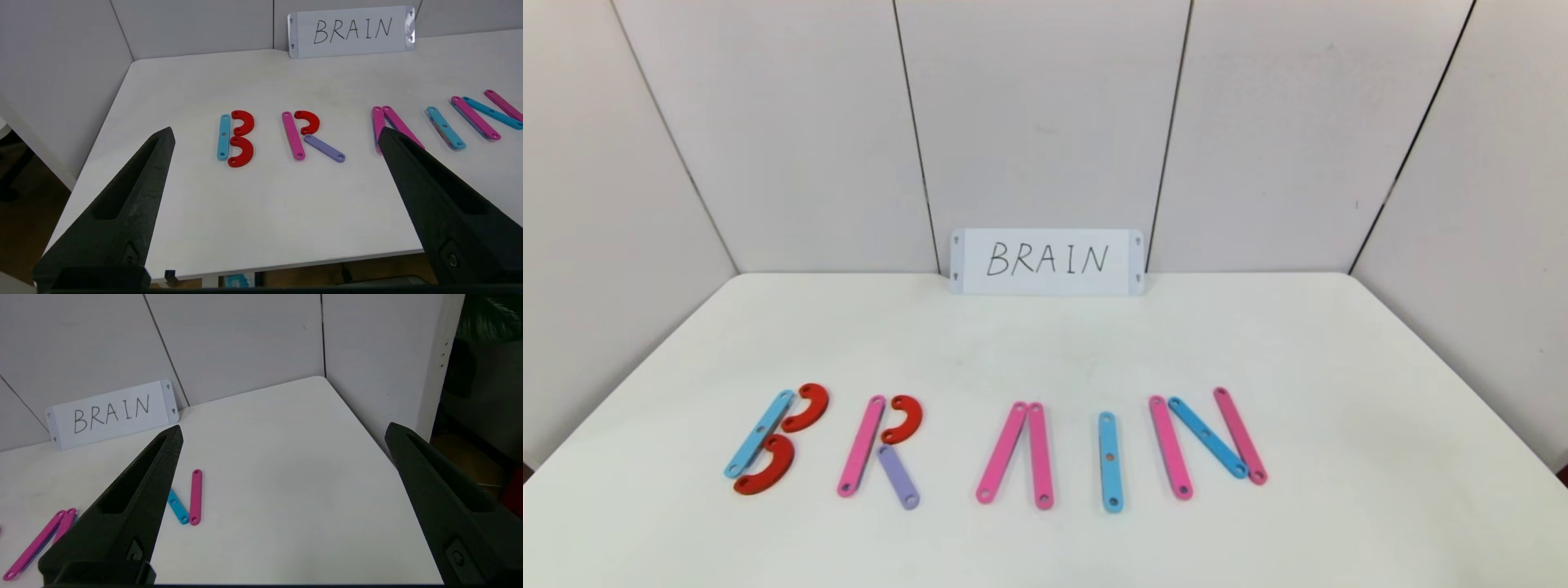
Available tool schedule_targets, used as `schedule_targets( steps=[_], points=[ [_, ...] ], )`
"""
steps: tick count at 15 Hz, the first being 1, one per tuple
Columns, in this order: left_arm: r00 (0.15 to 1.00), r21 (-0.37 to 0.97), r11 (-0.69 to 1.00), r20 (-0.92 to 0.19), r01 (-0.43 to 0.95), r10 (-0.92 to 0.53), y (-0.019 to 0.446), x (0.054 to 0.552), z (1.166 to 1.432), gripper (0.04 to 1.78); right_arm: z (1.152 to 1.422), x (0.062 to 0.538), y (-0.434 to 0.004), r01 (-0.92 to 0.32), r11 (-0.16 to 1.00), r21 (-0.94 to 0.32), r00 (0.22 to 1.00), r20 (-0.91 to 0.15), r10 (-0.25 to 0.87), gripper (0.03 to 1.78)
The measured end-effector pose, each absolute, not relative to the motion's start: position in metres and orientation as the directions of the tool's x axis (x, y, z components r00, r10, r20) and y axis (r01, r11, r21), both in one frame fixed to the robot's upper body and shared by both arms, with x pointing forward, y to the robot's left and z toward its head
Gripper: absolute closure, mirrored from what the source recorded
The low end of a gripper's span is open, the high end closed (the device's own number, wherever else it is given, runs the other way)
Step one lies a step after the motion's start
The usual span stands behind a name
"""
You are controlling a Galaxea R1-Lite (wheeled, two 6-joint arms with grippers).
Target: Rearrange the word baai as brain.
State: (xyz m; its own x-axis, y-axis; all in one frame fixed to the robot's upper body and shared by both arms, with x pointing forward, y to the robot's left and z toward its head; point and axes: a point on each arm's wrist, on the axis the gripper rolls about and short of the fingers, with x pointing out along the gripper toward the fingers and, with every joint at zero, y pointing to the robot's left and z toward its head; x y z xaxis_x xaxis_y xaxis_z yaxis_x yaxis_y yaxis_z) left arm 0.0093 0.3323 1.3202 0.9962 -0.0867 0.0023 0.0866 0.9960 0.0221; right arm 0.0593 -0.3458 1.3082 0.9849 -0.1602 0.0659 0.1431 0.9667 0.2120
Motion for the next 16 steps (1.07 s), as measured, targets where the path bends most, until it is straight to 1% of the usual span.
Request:
schedule_targets(
  steps=[2, 4, 6, 8, 11, 14, 16],
  points=[
    [0.996, 0.026, 0.996, 0.022, 0.085, -0.086, 0.332, 0.009, 1.311, 0.08, 1.308, 0.058, -0.345, 0.163, 0.965, 0.207, 0.981, 0.066, -0.180, 0.08],
    [0.994, 0.025, 0.997, 0.079, 0.079, -0.081, 0.332, 0.009, 1.306, 0.08, 1.312, 0.058, -0.342, 0.204, 0.965, 0.166, 0.973, 0.076, -0.218, 0.08],
    [0.990, 0.024, 0.997, 0.115, 0.074, -0.077, 0.333, 0.004, 1.300, 0.08, 1.311, 0.053, -0.340, 0.182, 0.976, 0.121, 0.975, 0.104, -0.195, 0.08],
    [0.984, 0.032, 0.997, 0.159, 0.069, -0.074, 0.333, -0.001, 1.294, 0.08, 1.303, 0.043, -0.338, 0.110, 0.991, 0.072, 0.982, 0.145, -0.120, 0.08],
    [0.976, 0.026, 1.000, 0.215, 0.018, -0.023, 0.334, 0.011, 1.281, 0.08, 1.275, 0.036, -0.336, -0.001, 1.000, -0.010, 0.983, 0.182, 0.003, 0.08],
    [0.972, 0.023, 1.000, 0.233, -0.012, 0.007, 0.334, 0.037, 1.255, 0.08, 1.243, 0.048, -0.336, -0.016, 0.997, -0.070, 0.979, 0.203, 0.030, 0.08],
    [0.981, 0.031, 0.999, 0.196, -0.017, 0.011, 0.334, 0.051, 1.232, 0.08, 1.220, 0.059, -0.336, -0.014, 0.994, -0.108, 0.982, 0.185, 0.034, 0.08]
  ],
)
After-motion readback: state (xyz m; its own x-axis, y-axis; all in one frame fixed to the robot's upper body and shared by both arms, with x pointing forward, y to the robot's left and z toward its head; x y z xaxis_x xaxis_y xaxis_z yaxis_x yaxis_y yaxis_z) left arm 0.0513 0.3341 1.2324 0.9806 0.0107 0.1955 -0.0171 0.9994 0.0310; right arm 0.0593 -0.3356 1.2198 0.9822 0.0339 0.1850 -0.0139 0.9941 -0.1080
